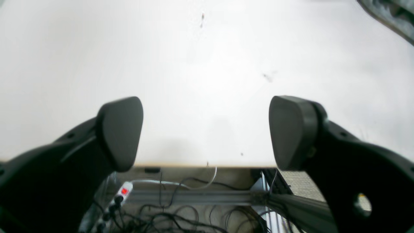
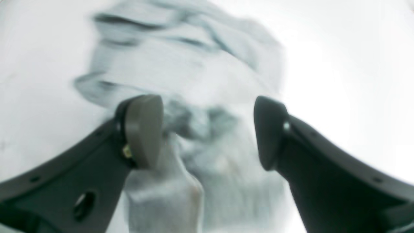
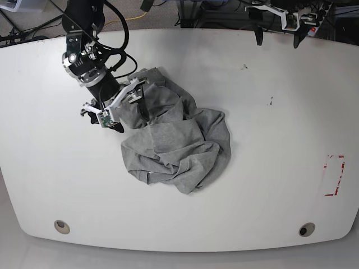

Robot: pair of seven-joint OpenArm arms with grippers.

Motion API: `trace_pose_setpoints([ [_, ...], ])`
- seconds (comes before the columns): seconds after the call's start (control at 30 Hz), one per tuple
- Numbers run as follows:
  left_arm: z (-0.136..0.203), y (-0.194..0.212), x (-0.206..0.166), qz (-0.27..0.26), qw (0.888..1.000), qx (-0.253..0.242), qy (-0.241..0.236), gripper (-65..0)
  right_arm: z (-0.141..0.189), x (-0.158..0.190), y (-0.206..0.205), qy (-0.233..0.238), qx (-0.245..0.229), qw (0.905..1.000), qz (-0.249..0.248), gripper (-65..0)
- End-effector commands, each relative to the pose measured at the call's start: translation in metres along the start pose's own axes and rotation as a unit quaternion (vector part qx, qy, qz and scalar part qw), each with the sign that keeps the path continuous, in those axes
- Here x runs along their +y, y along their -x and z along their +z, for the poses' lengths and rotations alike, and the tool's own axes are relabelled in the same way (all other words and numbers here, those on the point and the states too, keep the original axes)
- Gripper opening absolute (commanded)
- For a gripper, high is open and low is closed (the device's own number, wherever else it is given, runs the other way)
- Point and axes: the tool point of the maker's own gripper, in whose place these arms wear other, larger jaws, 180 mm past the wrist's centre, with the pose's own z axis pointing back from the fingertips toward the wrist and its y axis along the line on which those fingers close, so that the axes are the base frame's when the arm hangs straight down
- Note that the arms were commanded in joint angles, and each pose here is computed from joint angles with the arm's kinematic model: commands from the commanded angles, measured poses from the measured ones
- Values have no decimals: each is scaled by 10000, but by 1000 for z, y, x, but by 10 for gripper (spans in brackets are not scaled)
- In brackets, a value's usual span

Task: Fold the T-shirt properly
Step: 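Lower the right gripper onto the crumpled grey T-shirt and pinch fabric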

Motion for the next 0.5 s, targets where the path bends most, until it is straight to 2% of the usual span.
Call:
trace_pose_setpoints([
  [0.0,3,-8,4,-70,9998,-156,-34,-76,-8,9,-27,-200,-285,9990,275,-228],
  [0.17,-2,-13,6,-106,9996,-244,-37,-76,-33,22,-31,-325,-137,9964,771,-228],
  [0.3,-7,-20,21,-309,9988,-353,-129,-76,-61,46,-30,-566,47,9892,1350,-228],
  [0.47,-9,-21,24,-336,9986,-378,-155,-76,-85,45,-35,-564,135,9873,1479,-228],
])
